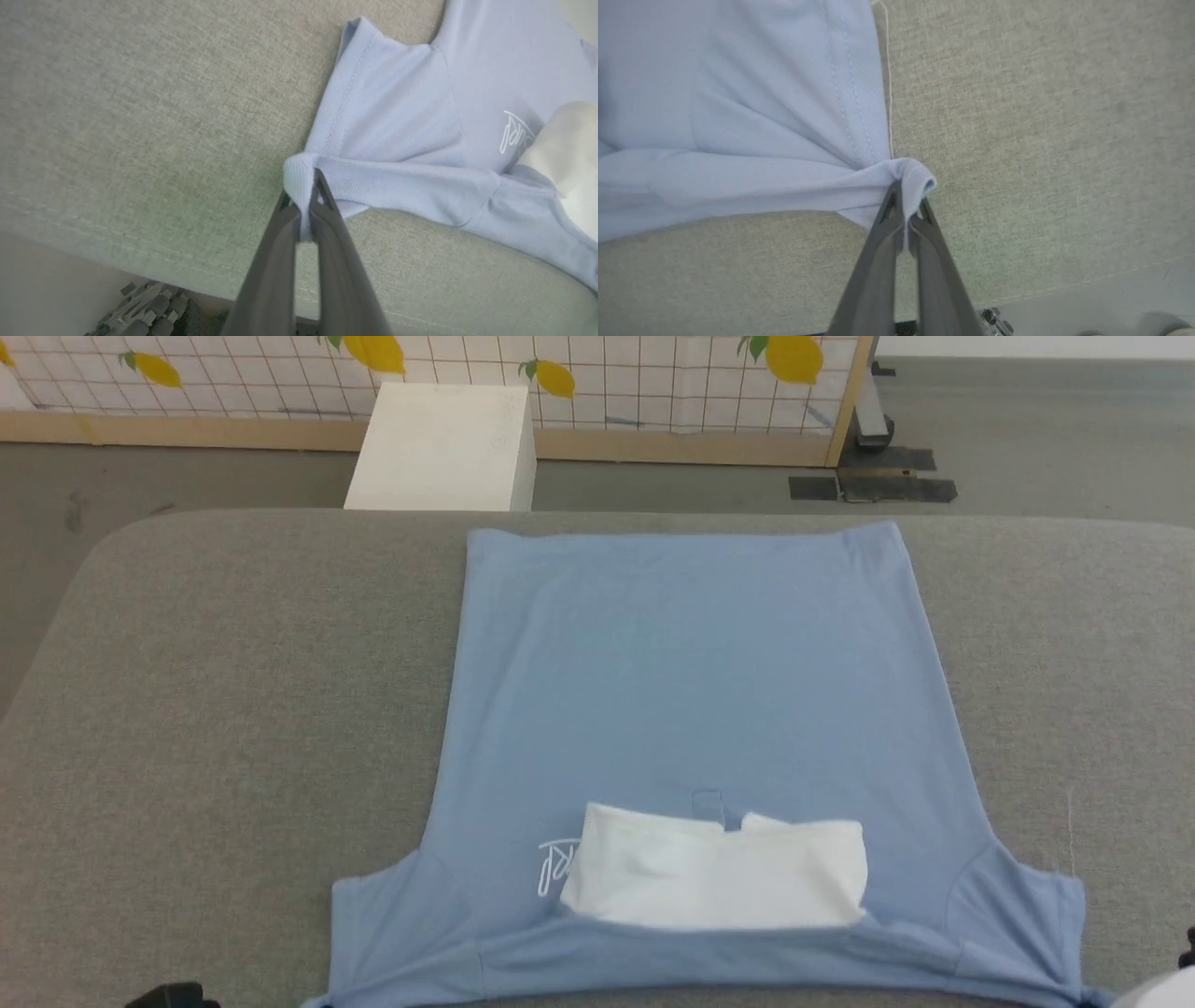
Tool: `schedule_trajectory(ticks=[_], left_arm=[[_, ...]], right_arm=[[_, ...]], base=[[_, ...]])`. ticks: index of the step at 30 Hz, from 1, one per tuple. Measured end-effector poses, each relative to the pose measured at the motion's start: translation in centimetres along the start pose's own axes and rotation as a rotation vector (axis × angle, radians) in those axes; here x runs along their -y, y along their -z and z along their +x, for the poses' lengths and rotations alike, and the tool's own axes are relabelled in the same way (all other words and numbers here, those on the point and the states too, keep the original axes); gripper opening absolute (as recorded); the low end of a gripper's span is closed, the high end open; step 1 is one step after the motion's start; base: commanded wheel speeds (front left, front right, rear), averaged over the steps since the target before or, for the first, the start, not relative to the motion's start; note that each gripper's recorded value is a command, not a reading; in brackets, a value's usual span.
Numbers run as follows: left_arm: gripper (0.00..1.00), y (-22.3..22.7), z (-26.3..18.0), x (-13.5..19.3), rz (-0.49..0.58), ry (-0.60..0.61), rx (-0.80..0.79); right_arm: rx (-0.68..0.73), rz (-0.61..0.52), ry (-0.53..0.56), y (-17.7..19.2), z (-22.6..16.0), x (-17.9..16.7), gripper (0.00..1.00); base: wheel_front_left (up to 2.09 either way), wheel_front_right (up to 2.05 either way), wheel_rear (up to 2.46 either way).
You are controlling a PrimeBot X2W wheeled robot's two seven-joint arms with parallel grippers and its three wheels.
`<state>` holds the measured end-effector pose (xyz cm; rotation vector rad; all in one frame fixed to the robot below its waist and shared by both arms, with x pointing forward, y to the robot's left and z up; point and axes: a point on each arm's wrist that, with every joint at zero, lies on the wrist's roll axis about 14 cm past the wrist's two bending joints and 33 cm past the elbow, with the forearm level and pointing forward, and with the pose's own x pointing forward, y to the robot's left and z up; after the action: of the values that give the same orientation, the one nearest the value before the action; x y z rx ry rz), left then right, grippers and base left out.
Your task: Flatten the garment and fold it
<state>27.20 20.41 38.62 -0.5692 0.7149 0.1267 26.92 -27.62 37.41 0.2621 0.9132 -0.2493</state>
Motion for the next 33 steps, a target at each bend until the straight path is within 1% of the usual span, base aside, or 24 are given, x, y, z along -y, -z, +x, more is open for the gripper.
schedule_trajectory(ticks=[2, 5, 6, 8, 9, 12, 14, 19, 22, 25, 29, 33], left_arm=[[0.0, 0.4, -0.2, -0.2, -0.003, -0.009, -0.01], [0.0, 0.7, -0.2, 0.0, -0.007, -0.004, -0.018], [0.0, 0.7, -0.1, 0.1, -0.008, -0.001, -0.017], [0.0, 0.5, -0.1, 0.3, -0.012, 0.006, -0.009], [0.0, 0.5, -0.1, 0.4, -0.013, 0.009, -0.004], [0.0, 0.1, -0.1, 0.9, -0.016, 0.025, 0.014], [0.0, -0.3, 0.0, 1.1, -0.016, 0.034, 0.029], [0.0, -1.5, 0.4, 2.2, -0.006, 0.067, 0.064], [0.0, -2.7, 0.8, 3.2, 0.003, 0.091, 0.094], [0.0, -3.5, 1.4, 4.1, 0.016, 0.113, 0.114], [0.0, -4.0, 2.2, 4.8, 0.013, 0.127, 0.12], [0.0, -3.9, 3.0, 4.4, -0.006, 0.107, 0.115]], right_arm=[[-0.04, 0.018, -0.008, 1.3, 0.2, 0.0, 0.0], [-0.061, 0.029, -0.011, 2.1, 0.6, 0.1, 0.0], [-0.057, 0.033, -0.012, 2.2, 0.8, 0.1, 0.17], [-0.03, 0.037, -0.019, 2.0, 1.0, -0.1, 0.97], [-0.019, 0.045, -0.025, 1.8, 1.0, -0.2, 1.0], [0.07, 0.061, -0.043, 0.3, 1.1, -0.7, 1.0], [0.16, 0.059, -0.061, -1.9, 1.0, -1.4, 1.0], [0.436, 0.02, -0.115, -9.5, -0.1, -4.2, 1.0], [0.598, -0.02, -0.147, -14.6, -0.7, -6.6, 1.0], [0.721, -0.063, -0.179, -19.1, -1.0, -9.0, 1.0], [0.786, -0.101, -0.189, -23.7, 0.3, -10.7, 1.0], [0.785, -0.148, -0.173, -26.9, 2.9, -11.9, 1.0]], base=[[0.0, 0.0, 0.0], [0.0, 0.0, 0.0], [0.0, 0.0, 0.0], [0.0, 0.0, 0.0], [0.0, 0.0, 0.0], [0.0, 0.0, 0.0], [0.0, 0.0, 0.0], [0.0, 0.0, 0.0], [0.0, 0.0, 0.0], [0.0, 0.0, 0.0], [0.0, 0.0, 0.0], [0.0, 0.0, 0.0]])
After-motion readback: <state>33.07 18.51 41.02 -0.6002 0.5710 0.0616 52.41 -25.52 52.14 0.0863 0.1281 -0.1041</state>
